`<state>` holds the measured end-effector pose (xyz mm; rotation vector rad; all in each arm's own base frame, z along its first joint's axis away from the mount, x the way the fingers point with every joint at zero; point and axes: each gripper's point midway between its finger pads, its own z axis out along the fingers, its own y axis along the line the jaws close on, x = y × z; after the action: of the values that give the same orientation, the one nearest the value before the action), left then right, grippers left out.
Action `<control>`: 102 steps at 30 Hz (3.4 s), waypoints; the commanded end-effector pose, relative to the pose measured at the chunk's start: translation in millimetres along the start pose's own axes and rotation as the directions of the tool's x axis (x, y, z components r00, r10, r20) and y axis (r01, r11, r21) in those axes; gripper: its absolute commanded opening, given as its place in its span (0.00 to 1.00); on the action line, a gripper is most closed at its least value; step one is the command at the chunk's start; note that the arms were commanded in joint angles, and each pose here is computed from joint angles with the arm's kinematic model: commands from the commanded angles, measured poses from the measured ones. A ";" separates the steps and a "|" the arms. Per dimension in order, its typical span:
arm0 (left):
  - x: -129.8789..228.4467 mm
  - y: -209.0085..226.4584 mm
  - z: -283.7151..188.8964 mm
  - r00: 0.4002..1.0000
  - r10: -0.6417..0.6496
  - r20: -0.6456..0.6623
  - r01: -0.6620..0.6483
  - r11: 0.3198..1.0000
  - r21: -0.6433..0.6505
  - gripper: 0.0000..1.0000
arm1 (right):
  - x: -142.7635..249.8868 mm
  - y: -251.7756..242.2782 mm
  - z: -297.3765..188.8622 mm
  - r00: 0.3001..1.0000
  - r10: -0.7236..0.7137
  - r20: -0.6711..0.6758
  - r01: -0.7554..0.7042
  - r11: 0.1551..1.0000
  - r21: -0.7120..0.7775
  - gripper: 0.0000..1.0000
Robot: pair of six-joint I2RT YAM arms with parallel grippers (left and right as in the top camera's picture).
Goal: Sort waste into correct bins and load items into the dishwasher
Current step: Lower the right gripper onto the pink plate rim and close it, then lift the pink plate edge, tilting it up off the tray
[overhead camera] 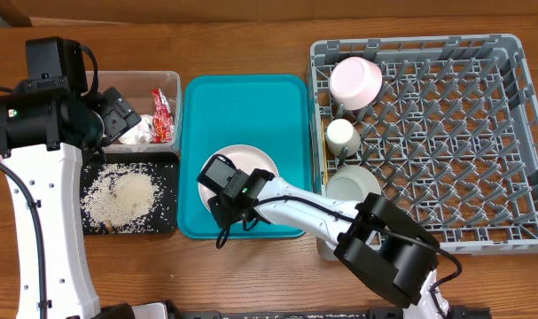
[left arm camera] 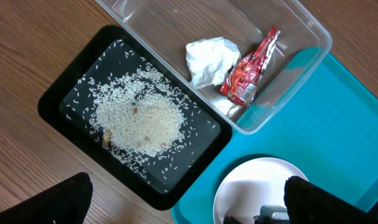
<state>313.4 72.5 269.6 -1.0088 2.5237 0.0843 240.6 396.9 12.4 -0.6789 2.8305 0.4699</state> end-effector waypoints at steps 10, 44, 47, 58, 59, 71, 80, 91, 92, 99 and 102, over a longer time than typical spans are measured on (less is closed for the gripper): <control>-0.6 -0.5 -0.1 1.000 0.013 0.003 -0.013 1.000 -0.001 1.00 | -18.8 -30.1 -16.7 0.997 0.019 0.076 -0.029 0.991 0.130 0.04; -0.7 -0.4 -0.1 1.000 0.013 0.003 -0.013 1.000 -0.001 1.00 | -11.5 -131.0 -70.3 0.948 0.297 0.116 -0.318 0.905 0.284 0.29; -0.5 -0.5 0.0 1.000 0.013 0.002 -0.013 1.000 -0.001 1.00 | -13.4 -130.3 -70.1 0.947 0.296 0.122 -0.319 0.906 0.278 0.29; -0.5 -0.5 0.0 1.000 0.013 0.002 -0.013 1.000 -0.001 1.00 | -10.8 -132.9 -58.6 0.936 0.333 0.117 -0.353 0.891 0.285 0.29; -0.6 -0.6 0.0 1.000 0.013 0.003 -0.013 1.000 -0.001 1.00 | -9.9 -133.8 -55.9 0.931 0.346 0.117 -0.366 0.885 0.288 0.29; -0.5 -0.5 0.0 1.000 0.013 0.002 -0.013 1.000 -0.001 1.00 | -7.0 -128.8 -32.2 0.930 0.360 0.078 -0.367 0.894 0.258 0.28; -0.5 -0.5 0.0 1.000 0.013 0.002 -0.013 1.000 -0.001 1.00 | -3.0 -125.6 -20.3 0.925 0.376 0.059 -0.378 0.891 0.250 0.27; -0.6 -0.5 -0.1 1.000 0.013 0.003 -0.013 1.000 -0.001 1.00 | -2.1 -126.0 -20.4 0.925 0.376 0.056 -0.378 0.891 0.253 0.22; -0.5 -0.5 0.0 1.000 0.013 0.002 -0.013 1.000 -0.001 1.00 | -2.0 -126.0 -20.2 0.925 0.376 0.056 -0.378 0.891 0.253 0.22; -0.6 -0.5 -0.1 1.000 0.013 0.003 -0.013 1.000 -0.001 1.00 | -3.4 -125.7 -19.5 0.925 0.375 0.061 -0.378 0.892 0.249 0.23; -0.5 -0.5 0.0 1.000 0.013 0.002 -0.013 1.000 -0.001 1.00 | -2.8 -126.8 -18.5 0.925 0.374 0.064 -0.378 0.891 0.252 0.23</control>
<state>313.4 72.5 269.7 -1.0087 2.5234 0.0842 303.9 285.9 6.7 -0.0722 2.9241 0.1661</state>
